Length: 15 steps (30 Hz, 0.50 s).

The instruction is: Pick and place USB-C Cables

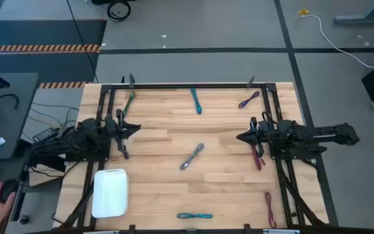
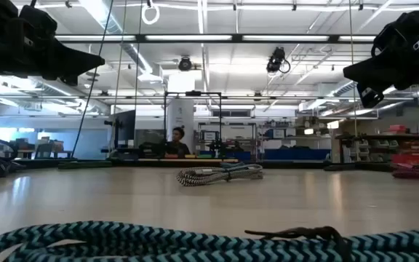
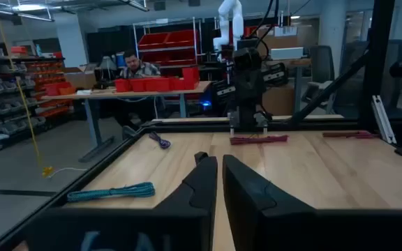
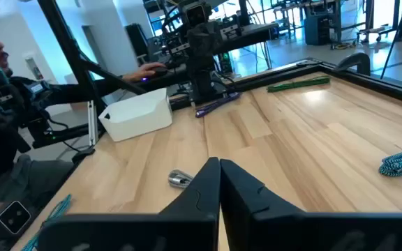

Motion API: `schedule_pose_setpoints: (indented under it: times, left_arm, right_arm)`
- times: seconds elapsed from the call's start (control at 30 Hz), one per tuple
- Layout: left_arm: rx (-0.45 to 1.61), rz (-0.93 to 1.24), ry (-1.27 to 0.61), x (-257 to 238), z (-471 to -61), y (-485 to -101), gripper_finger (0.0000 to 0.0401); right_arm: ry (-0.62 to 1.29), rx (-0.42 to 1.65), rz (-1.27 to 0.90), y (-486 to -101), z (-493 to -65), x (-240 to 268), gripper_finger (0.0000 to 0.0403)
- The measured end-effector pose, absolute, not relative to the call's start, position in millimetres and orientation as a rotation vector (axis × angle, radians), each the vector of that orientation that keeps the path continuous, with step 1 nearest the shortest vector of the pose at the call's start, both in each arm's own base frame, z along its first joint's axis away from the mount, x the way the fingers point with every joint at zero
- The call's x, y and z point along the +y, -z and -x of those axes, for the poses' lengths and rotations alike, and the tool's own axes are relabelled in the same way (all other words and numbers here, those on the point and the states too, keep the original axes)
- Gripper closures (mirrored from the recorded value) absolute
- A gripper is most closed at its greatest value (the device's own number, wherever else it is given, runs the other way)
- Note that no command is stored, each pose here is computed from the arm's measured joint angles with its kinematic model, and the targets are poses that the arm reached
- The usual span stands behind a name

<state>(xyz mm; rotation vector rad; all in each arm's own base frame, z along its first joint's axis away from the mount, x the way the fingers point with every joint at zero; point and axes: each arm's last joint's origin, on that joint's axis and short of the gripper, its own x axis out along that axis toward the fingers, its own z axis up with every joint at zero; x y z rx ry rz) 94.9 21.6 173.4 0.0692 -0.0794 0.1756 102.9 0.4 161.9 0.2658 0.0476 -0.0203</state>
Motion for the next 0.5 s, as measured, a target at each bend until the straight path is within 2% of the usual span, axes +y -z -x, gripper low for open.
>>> schedule_pose_setpoints:
  times: [0.5]
  left_arm:
    - [-0.079,-0.069,-0.176,21.6,-94.9,-173.3,0.0373]
  right_arm:
    - [0.02,0.047,-0.266,-161.9,-102.9,0.4,0.0392]
